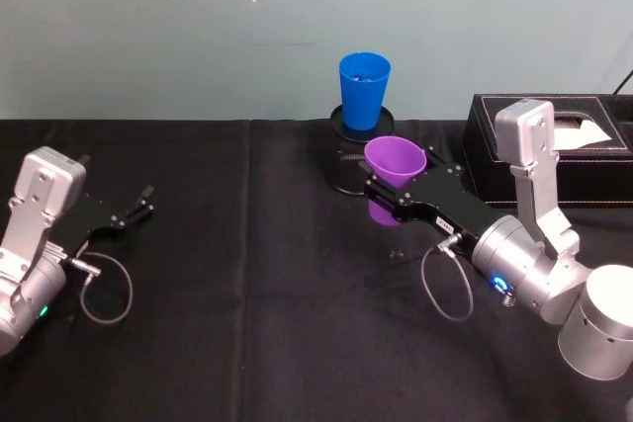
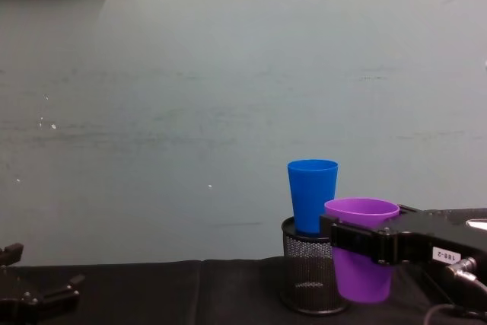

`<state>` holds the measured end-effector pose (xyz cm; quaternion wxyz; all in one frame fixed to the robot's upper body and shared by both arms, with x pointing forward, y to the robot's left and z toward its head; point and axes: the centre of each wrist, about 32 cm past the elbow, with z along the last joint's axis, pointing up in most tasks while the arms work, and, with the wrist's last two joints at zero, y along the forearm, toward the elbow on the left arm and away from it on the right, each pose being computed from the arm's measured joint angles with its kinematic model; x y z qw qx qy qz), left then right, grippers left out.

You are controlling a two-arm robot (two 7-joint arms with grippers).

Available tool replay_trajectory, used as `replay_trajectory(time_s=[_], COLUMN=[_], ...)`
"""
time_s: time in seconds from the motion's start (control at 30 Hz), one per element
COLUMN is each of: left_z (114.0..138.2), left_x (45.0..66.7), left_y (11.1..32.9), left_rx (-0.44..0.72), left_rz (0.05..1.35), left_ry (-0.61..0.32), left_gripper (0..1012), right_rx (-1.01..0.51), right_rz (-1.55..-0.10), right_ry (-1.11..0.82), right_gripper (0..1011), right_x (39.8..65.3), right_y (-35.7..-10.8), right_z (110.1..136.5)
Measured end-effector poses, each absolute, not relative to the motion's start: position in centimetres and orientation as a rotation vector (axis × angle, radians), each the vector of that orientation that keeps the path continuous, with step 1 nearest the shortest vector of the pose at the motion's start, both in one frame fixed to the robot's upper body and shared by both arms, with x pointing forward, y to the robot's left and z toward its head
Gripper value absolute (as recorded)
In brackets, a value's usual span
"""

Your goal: Pick up one cup with a gripper and tap it against the other cup.

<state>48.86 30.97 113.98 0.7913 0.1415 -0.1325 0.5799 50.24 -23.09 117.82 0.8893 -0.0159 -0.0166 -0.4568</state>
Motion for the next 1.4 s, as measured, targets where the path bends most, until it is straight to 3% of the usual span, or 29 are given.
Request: replay_trajectory(time_s=[1.4], left_z=[113.98], left_x=[48.86], left_y=[30.96], left_rx=[0.304], left_rz=[1.248], left_ry=[-0.285], left_gripper=[1000], right_rx=[-0.033], right_rz=[-0.949], right_ry=[-0.035], right_gripper=[746], right_x=[50.24], right_y=[-23.09], right_z=[117.82])
